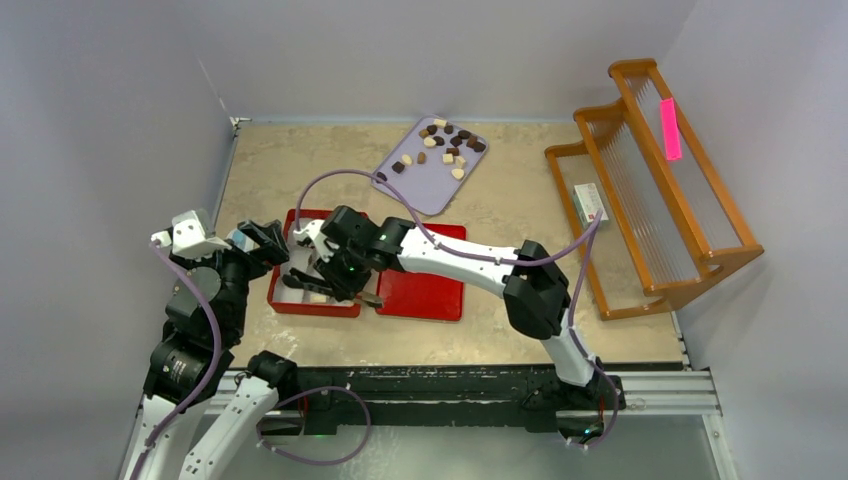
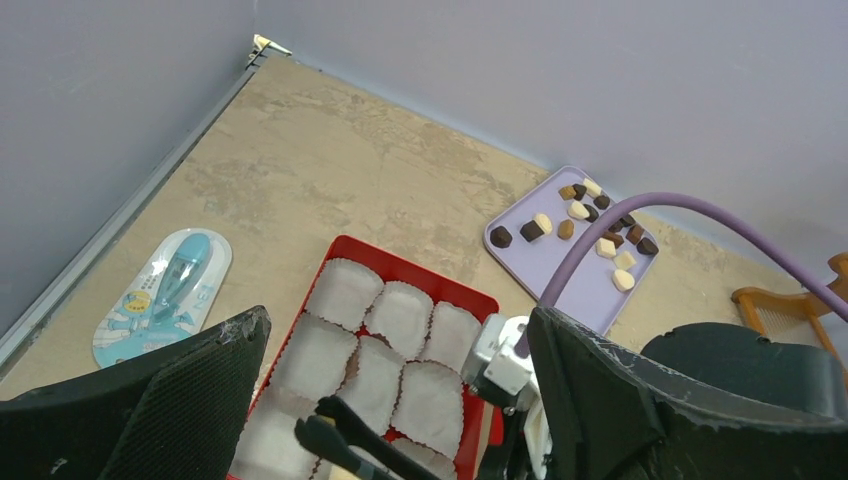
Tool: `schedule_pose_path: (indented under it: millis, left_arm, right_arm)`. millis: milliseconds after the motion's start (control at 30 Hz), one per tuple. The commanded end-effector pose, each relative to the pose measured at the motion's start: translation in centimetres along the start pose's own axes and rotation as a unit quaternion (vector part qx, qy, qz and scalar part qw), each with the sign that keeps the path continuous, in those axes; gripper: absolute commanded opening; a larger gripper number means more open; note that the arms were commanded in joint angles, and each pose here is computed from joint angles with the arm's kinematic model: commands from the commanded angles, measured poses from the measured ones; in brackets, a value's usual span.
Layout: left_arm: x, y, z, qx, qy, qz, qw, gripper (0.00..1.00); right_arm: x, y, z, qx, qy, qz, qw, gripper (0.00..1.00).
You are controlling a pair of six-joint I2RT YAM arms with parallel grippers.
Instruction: Pack the chocolate
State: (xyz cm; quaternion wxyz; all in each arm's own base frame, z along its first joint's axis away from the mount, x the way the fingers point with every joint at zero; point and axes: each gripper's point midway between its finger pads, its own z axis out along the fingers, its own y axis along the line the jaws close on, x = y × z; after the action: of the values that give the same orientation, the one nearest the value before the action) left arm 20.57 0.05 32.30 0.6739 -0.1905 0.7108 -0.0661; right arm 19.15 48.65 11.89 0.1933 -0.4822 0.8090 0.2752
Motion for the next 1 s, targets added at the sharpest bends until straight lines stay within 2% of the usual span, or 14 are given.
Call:
schedule_pose_path:
  millis: [0,667,967]
  left_arm:
    - [-0.7,0.1,-0.1,-0.004,-0.015,-0.013,1.0,1.0]
    - [-0.6,0.0,0.1,-0.003,-0.012,-0.012,1.0,1.0]
    - [-0.4,-0.2,0.2,0.0,-0.008,-0.009,1.0,1.0]
  right_arm:
    - [-1.7,2.3,-0.6,-0.03,-0.016,-0.011,0.999,0.28]
    - [-1.5,2.3,1.2,-0.024,-0.001,-0.009,1.0,0.39]
    - [-1.8,2.5,0.8,-0.026,-0.007,-0.004,1.0,0.38]
